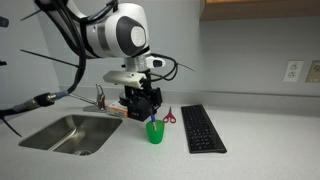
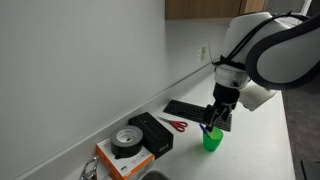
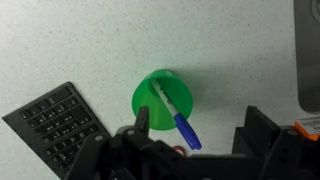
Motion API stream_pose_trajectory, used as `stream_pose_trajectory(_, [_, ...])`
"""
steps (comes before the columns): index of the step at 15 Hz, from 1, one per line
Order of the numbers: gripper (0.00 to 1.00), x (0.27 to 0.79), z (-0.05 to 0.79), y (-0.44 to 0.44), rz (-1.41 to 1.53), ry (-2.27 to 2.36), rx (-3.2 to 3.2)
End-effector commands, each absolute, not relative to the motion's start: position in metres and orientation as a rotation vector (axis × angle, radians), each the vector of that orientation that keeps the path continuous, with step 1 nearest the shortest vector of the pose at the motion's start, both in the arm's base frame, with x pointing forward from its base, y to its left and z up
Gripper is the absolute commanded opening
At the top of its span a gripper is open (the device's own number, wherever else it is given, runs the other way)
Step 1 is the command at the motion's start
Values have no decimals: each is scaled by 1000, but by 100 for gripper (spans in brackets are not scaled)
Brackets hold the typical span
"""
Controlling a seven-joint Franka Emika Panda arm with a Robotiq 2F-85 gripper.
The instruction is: Remove the marker out of the cup
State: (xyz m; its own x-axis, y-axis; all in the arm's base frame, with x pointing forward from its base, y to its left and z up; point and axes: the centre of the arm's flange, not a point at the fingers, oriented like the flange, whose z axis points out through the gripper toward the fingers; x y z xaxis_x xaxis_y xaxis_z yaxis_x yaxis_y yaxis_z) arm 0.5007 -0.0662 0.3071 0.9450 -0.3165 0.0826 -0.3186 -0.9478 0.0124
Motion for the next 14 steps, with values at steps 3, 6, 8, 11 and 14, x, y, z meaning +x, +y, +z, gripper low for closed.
stream_pose_trajectory(3, [100, 544, 282, -80, 223, -619, 3000])
stream_pose_trajectory(6, [100, 553, 274, -82, 230, -645, 2970])
stream_pose_trajectory(8, [100, 553, 271, -77, 216, -638, 2962])
stream_pose_trajectory(11, [100, 552, 272, -66, 187, -606, 2986])
stream_pose_trajectory(14, [100, 550, 272, -58, 180, -571, 2989])
